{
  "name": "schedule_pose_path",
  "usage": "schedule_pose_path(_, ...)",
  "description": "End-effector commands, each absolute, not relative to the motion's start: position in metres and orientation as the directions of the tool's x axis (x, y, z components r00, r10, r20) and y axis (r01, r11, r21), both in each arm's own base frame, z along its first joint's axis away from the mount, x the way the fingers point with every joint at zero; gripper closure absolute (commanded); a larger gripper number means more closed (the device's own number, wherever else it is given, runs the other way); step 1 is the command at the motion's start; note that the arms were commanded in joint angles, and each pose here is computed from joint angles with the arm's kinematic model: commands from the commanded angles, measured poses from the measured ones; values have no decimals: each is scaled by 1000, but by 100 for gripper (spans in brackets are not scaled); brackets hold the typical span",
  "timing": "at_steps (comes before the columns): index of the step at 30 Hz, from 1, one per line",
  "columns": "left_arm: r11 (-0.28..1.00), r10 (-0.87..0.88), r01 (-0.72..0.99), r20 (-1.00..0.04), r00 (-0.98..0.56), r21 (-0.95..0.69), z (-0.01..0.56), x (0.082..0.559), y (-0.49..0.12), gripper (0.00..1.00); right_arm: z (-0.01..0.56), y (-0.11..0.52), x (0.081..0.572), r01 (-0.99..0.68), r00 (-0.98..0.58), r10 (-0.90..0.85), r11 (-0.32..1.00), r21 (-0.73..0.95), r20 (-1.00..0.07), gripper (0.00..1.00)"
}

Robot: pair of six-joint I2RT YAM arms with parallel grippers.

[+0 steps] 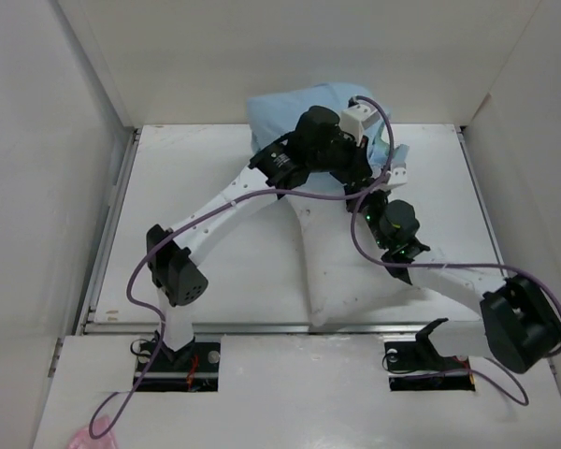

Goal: Put the pillow into the pillowcase

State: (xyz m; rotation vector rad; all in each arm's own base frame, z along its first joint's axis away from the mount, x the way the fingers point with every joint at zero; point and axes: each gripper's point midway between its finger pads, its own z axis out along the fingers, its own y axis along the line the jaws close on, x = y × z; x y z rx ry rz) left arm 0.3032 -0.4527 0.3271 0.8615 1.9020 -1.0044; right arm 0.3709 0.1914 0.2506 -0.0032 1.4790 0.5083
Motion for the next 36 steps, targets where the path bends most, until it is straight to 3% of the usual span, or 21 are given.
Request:
schedule_pose_path(1, 72, 284, 898, -854, -435, -433, 366, 174, -466, 100, 345, 160, 381, -327, 353, 579, 812, 483, -735, 100)
schedule_pose_path(3, 37, 287, 888, -847, -448, -458, 368, 157, -466, 100, 346, 155, 389, -305, 378, 591, 806, 507, -712, 100)
schedule_pose_path(7, 87, 316, 872, -817, -483, -482, 341, 155, -456, 100, 340, 142, 396, -288, 403, 643, 764, 577, -651, 100)
schedule_pose_path(9, 201, 358, 842, -763, -539, -501, 292, 165, -446, 100, 340, 138, 393, -299, 394, 676, 735, 609, -623, 100)
schedule_pose_path(11, 353, 356, 757, -669, -652, -549, 236, 184, -432, 100, 336, 136, 393, -304, 367, 665, 747, 592, -651, 100)
schedule_pose_path(16, 423, 288, 625, -556, -780, -657, 182, 231, -417, 100, 303, 160, 386, -362, 211, 628, 762, 537, -749, 100)
schedule_pose_path(21, 315, 354, 670, -572, -740, -672, 180, 216, -438, 100, 275, 156, 394, -296, 122, 596, 785, 544, -793, 100)
schedule_pose_path(24, 382, 415, 640, -495, -763, -667, 144, 212, -434, 100, 270, 151, 395, -283, 99, 607, 777, 563, -789, 100)
schedule_pose_path(25, 390, 421, 633, -482, -768, -669, 137, 212, -434, 100, 280, 150, 391, -296, 117, 615, 771, 564, -780, 98)
schedule_pose_path(26, 400, 417, 626, -475, -775, -670, 133, 216, -432, 100, 277, 149, 389, -289, 108, 611, 774, 563, -784, 85)
schedule_pose_path(28, 414, 366, 613, -493, -789, -673, 142, 239, -429, 68, 273, 143, 386, -255, 75, 594, 788, 560, -801, 63)
schedule_pose_path(29, 426, 335, 618, -519, -786, -661, 151, 253, -428, 39, 267, 142, 384, -238, 50, 583, 795, 557, -811, 45)
schedule_pose_path(30, 445, 294, 617, -545, -785, -649, 165, 272, -422, 6, 271, 143, 382, -239, 36, 578, 797, 555, -815, 39)
schedule_pose_path(31, 468, 275, 620, -563, -780, -630, 174, 285, -418, 0, 274, 144, 380, -239, 24, 562, 806, 541, -827, 35)
schedule_pose_path(32, 492, 212, 654, -649, -731, -575, 210, 310, -419, 0, 270, 142, 372, -228, -9, 549, 813, 536, -836, 31)
schedule_pose_path(36, 528, 100, 694, -775, -624, -490, 294, 350, -403, 0, 274, 132, 357, -185, -53, 493, 850, 494, -868, 11)
